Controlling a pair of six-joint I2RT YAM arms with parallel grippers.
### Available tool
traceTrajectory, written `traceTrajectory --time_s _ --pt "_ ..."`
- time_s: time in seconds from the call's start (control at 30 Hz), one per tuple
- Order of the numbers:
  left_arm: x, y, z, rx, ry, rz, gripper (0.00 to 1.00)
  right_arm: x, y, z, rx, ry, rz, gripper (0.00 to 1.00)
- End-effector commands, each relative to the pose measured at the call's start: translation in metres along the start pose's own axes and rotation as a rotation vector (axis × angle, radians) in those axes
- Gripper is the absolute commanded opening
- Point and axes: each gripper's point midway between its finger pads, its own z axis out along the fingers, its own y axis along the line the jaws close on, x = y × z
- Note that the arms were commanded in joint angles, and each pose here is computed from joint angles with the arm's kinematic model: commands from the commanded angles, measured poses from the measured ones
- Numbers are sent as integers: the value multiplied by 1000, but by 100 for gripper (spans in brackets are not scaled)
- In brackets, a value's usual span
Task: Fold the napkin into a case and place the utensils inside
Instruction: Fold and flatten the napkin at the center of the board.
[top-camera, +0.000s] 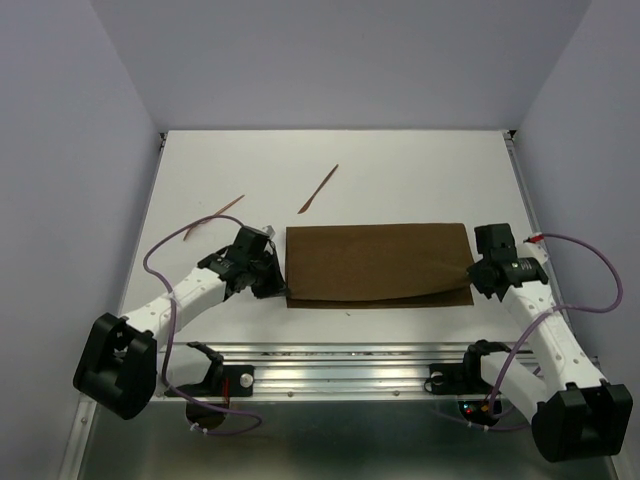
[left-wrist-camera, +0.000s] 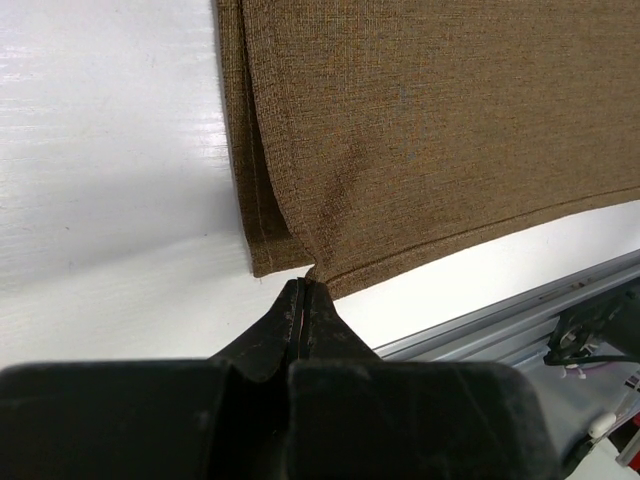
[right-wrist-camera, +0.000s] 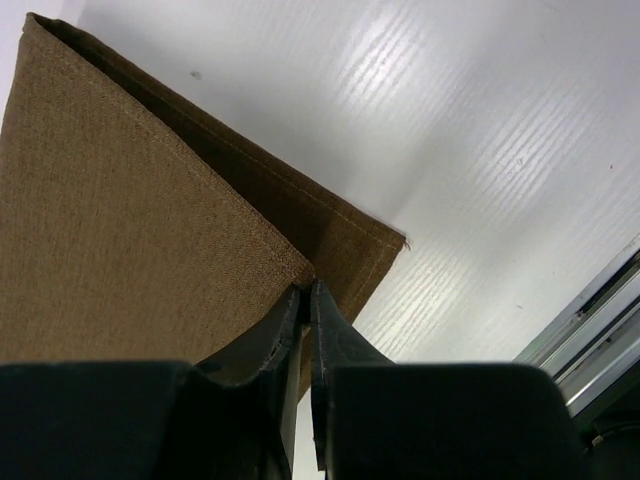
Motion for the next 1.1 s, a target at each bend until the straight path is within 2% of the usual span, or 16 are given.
traceTrajectory --time_s 0.0,0.27,0.4,1.07 --pt "2 -2 -5 16 -22 4 0 7 -16 0 52 11 64 9" --pt "1 -2 -7 13 -25 1 0 13 -18 -1 28 28 85 9" --pt "2 -2 -6 6 -18 2 0 24 -23 3 40 62 81 13" --pt "3 8 -5 -41 -30 -27 0 26 -24 5 38 60 92 15"
